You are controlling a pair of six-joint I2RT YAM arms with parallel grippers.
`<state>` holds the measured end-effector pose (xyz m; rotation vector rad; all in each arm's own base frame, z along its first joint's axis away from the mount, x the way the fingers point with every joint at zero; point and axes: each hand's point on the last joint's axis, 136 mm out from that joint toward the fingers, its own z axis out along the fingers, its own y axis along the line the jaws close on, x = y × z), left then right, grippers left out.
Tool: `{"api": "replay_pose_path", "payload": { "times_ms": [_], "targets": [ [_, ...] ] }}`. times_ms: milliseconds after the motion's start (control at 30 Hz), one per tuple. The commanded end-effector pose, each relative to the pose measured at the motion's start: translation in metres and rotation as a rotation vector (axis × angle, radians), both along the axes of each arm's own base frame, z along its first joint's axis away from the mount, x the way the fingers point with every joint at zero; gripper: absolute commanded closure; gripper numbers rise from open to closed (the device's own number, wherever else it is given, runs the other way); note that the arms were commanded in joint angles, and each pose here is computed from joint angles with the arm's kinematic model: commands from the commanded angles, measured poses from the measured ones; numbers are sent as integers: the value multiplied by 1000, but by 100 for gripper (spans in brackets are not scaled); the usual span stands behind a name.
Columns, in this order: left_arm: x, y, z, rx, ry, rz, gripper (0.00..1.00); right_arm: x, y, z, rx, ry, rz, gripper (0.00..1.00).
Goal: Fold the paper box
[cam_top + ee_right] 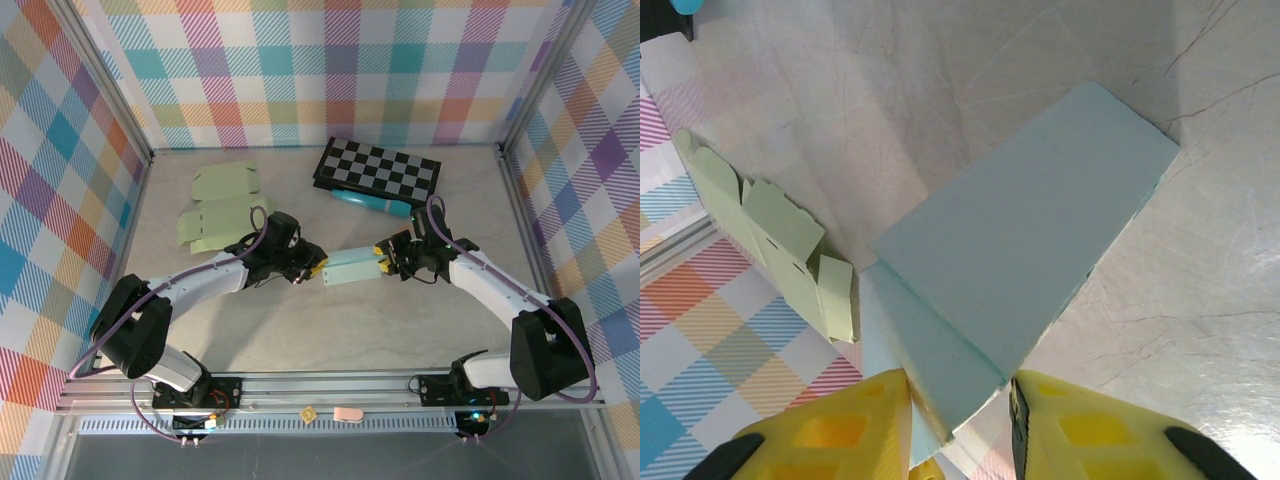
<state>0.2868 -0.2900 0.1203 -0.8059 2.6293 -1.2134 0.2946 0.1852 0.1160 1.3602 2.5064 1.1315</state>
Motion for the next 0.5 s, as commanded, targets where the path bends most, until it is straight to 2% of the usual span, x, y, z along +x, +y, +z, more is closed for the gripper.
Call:
{"api": "replay_pose_path", "payload": {
  "times_ms": [0,100,300,467],
  "targets": [
    [-20,11,-34,89,87,-18,78,-18,-13,-25,-80,116,-1,70],
    [-21,11,-37,93,93,-22,78,-16,-14,-18,-95,99,8,67],
    [-21,10,-37,98,90,-26,80,-6,-14,12,-137,36,60,50],
    [-20,9,-35,96,85,-28,81,-9,-14,21,-120,34,48,49]
  ]
}}
